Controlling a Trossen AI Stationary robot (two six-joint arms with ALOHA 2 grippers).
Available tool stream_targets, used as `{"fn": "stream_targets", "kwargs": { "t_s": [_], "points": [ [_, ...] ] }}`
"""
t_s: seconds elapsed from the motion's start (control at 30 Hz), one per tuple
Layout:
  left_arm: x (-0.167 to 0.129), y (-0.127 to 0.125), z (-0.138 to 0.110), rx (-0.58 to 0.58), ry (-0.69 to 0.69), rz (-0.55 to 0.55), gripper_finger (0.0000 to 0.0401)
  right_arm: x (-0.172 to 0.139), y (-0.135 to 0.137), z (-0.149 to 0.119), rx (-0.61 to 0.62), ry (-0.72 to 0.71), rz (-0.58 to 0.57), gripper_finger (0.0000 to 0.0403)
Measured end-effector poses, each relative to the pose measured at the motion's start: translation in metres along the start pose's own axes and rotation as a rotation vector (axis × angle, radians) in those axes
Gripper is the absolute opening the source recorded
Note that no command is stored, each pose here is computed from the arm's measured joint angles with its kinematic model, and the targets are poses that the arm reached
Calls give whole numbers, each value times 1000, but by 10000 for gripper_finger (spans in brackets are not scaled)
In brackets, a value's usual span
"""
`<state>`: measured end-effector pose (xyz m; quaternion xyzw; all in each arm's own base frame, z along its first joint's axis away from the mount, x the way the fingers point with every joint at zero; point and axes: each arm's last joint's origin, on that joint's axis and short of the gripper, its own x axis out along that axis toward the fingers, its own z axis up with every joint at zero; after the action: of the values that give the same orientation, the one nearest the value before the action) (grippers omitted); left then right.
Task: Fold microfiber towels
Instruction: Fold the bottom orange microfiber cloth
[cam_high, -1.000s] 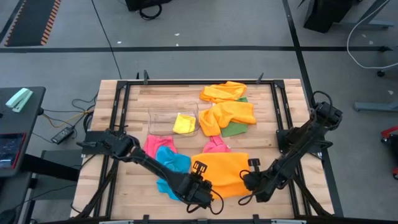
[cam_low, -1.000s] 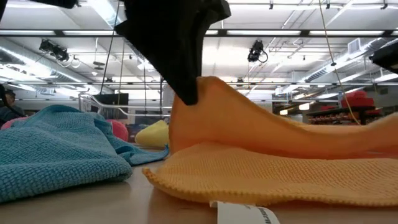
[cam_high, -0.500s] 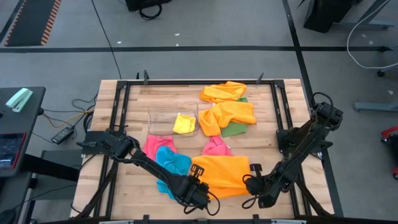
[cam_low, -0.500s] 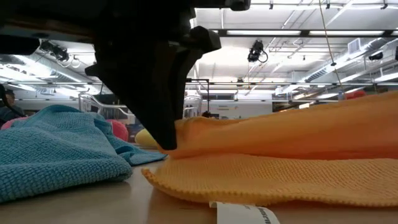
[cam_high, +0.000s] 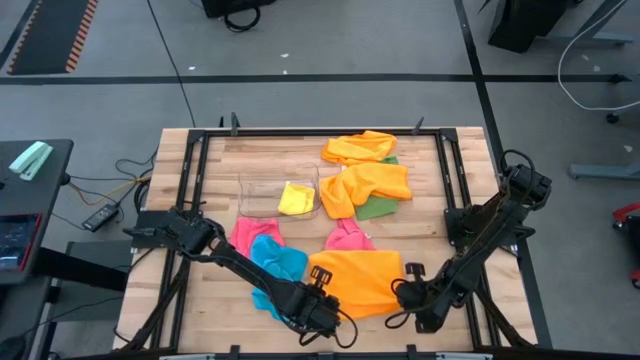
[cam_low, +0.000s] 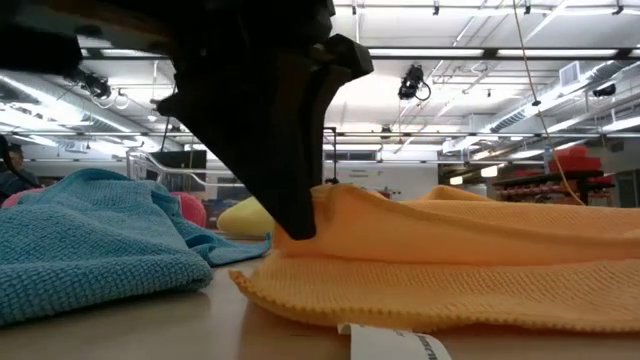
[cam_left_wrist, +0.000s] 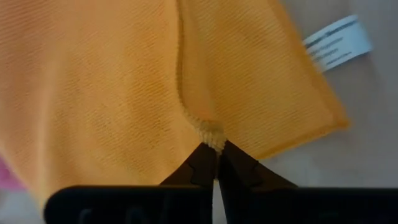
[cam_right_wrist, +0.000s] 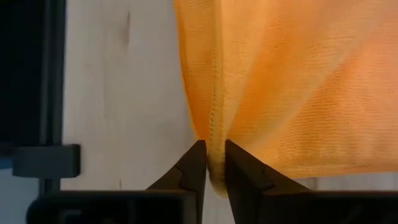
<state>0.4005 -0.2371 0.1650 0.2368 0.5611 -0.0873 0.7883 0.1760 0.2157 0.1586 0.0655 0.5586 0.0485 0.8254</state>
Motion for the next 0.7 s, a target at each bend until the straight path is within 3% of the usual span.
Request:
{"fn": "stream_targets", "kwargs": {
  "t_s": [0.3, 0.47, 0.7],
  "points": [
    [0, -3, 0, -25, 5, -89, 95, 0, 3, 2, 52, -21, 28, 138],
    [0, -3, 2, -19, -14, -90, 96, -1, 4, 1, 73, 27, 53, 162],
    [-2, -8, 4, 56, -46, -80, 99, -13, 10, 9, 57, 15, 80, 164]
  ]
}}
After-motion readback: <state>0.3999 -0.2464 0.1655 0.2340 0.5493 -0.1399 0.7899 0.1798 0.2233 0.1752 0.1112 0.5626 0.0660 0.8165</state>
